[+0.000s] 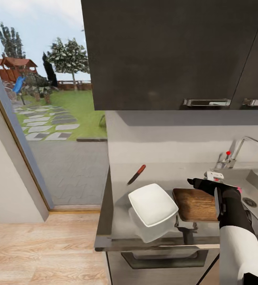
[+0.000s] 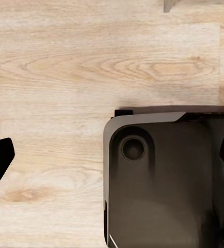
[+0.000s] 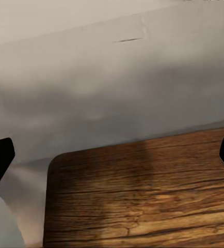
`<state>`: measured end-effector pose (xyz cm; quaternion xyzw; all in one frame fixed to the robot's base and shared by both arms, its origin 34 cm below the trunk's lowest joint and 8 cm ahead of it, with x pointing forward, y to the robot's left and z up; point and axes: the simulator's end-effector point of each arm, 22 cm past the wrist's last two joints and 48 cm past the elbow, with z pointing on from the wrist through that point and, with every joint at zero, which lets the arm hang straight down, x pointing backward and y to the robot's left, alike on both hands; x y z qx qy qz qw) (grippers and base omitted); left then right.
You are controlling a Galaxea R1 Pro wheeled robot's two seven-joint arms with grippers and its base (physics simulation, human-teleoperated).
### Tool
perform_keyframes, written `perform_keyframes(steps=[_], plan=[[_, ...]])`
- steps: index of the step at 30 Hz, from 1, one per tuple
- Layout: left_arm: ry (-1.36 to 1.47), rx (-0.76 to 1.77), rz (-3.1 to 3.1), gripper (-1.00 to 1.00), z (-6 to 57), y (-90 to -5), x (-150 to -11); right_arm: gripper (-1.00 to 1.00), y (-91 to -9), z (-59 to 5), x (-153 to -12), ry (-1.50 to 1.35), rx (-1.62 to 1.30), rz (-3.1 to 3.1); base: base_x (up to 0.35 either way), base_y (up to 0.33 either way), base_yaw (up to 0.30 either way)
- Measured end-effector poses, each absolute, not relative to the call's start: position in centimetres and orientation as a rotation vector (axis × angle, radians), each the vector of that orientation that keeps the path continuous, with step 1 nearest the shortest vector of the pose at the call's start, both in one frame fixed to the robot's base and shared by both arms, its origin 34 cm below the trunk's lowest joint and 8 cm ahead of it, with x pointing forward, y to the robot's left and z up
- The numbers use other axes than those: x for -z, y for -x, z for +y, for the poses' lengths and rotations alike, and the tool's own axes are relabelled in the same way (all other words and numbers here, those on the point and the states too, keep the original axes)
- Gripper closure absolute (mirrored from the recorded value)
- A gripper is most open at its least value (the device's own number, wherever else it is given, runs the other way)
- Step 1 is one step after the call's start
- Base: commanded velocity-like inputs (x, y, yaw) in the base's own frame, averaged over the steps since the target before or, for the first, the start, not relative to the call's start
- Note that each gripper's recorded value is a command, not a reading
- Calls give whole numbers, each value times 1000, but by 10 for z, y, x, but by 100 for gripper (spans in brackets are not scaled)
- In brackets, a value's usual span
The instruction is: In the kitchen, take the Vidalia onion out of the sink, dice it on the chopping board with the paring knife, put the diced onion into the bowl on the countertop, then place both the paring knife and the chopping board into the sink.
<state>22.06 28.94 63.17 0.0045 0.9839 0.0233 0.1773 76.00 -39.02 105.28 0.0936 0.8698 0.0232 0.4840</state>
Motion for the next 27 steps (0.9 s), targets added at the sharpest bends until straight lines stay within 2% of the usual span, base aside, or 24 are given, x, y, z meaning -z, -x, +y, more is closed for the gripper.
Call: perform_keyframes(steps=[9,17,27], plan=[[-13,-64,2784,-100,289,-221,-632,-100,-768,-375,-1060,-99,59,2144,0,3,0],[-13,-63,2784,-100,288,-221,-632,-100,-797,-378,-1116,-148,177,2156,0,0,0],[-11,-62,2784,-100,288,-221,-632,-100,-845,-313,-1151,-43,112,2259,4,2,0]])
